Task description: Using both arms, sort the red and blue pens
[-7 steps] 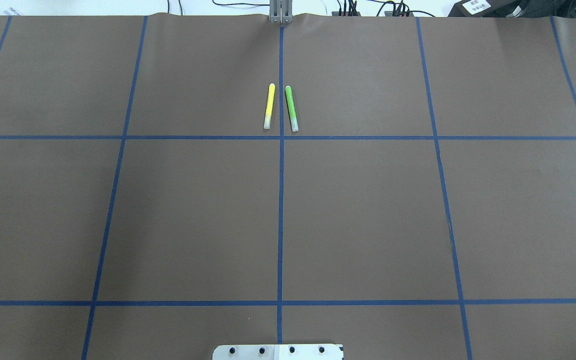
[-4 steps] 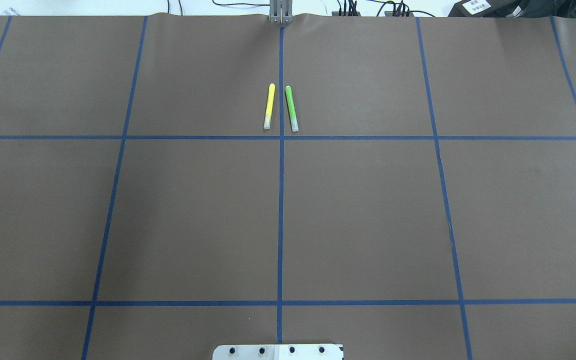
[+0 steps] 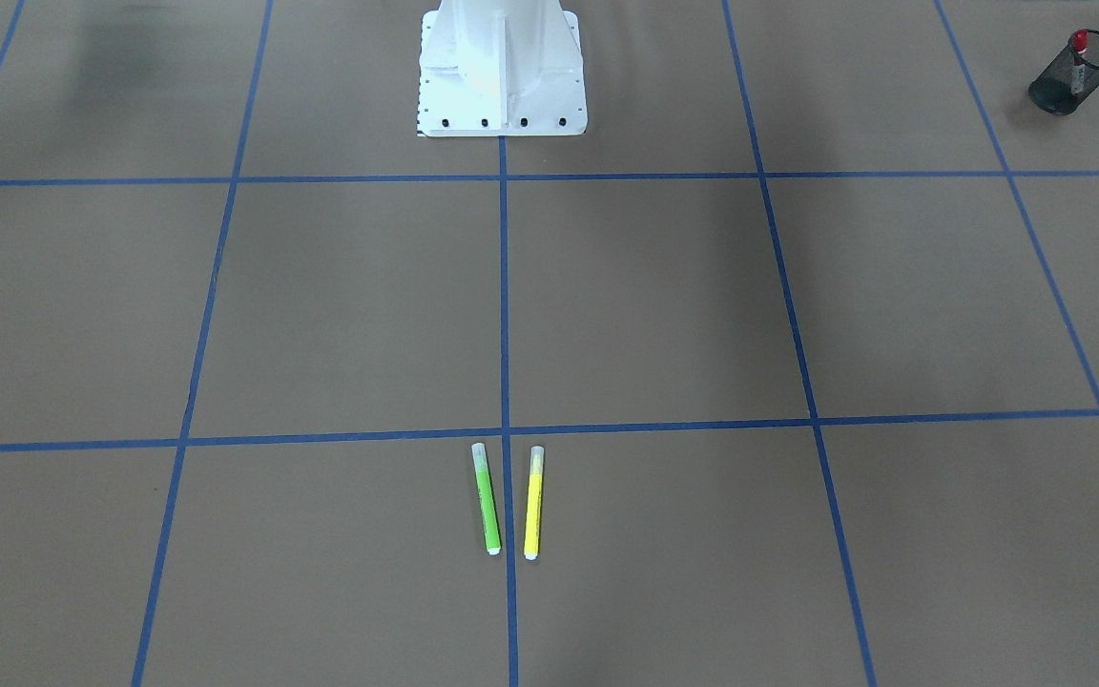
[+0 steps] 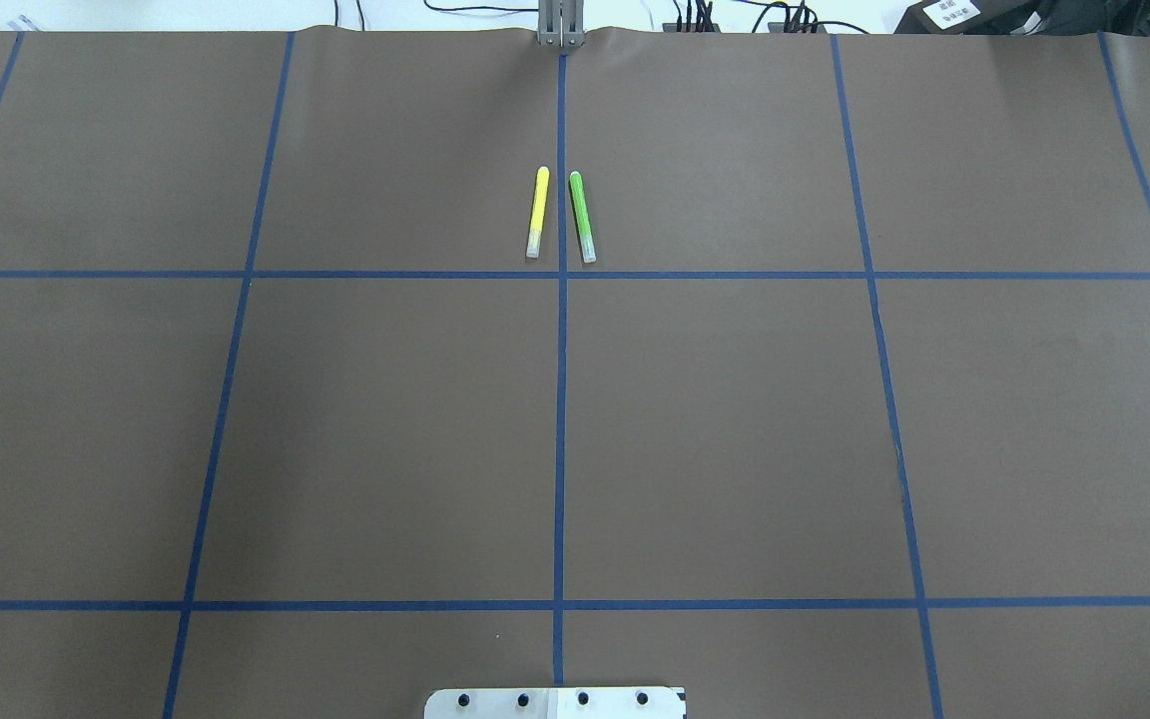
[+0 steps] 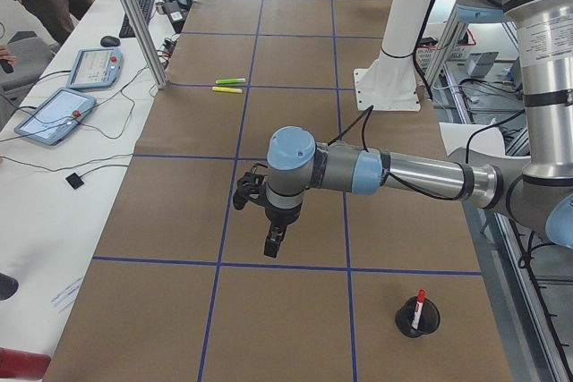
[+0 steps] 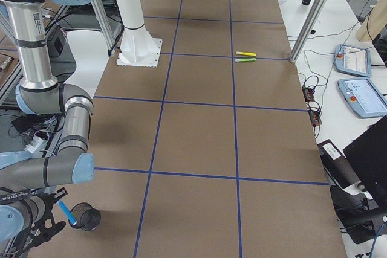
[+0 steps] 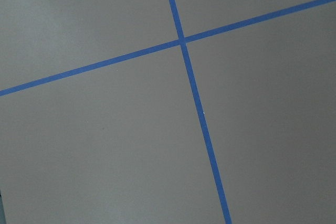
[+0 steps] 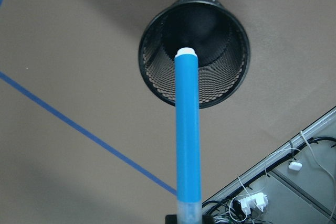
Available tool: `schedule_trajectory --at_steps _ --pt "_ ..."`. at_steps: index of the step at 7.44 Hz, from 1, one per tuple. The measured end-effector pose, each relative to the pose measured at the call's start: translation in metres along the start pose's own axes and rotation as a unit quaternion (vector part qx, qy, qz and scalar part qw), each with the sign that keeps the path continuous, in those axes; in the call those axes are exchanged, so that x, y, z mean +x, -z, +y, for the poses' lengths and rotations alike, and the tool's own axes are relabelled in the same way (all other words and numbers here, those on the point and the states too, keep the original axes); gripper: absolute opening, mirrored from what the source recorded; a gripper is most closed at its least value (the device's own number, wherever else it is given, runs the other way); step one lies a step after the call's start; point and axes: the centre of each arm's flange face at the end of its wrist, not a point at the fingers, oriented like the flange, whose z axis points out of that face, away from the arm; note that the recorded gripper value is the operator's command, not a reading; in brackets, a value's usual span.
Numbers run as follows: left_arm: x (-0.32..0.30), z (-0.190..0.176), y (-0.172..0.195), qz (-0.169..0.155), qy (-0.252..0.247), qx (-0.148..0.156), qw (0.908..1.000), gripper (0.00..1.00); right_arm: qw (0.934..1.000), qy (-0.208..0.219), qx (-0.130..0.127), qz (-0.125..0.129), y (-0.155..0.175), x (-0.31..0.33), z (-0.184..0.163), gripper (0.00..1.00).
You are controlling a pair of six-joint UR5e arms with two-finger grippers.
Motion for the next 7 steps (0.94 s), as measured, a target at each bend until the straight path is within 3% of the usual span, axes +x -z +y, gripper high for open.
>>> schedule_trajectory --at_steps 2,3,4,7 --pt "0.0013 -0.0004 0.0017 0.0 -0.001 0.002 1.0 1.0 0.9999 -0.006 0.0 -0.008 -0.0093 0.0043 -0.0011 0.0" --pt "0.0013 -0.0001 0.0017 0.0 -0.001 0.002 1.0 1.0 0.9999 -0.009 0.0 -0.011 -0.0104 0.0049 -0.0012 0.24" --pt "0.0013 0.0 0.0019 0.0 -0.002 0.002 1.0 1.0 0.9998 -0.015 0.001 -0.013 -0.0109 0.0048 -0.0016 0.99" --pt "0.0009 0.0009 0.0018 0.0 -0.001 0.002 1.0 1.0 0.9986 -0.046 0.007 -0.024 -0.0099 0.002 -0.0043 1.0"
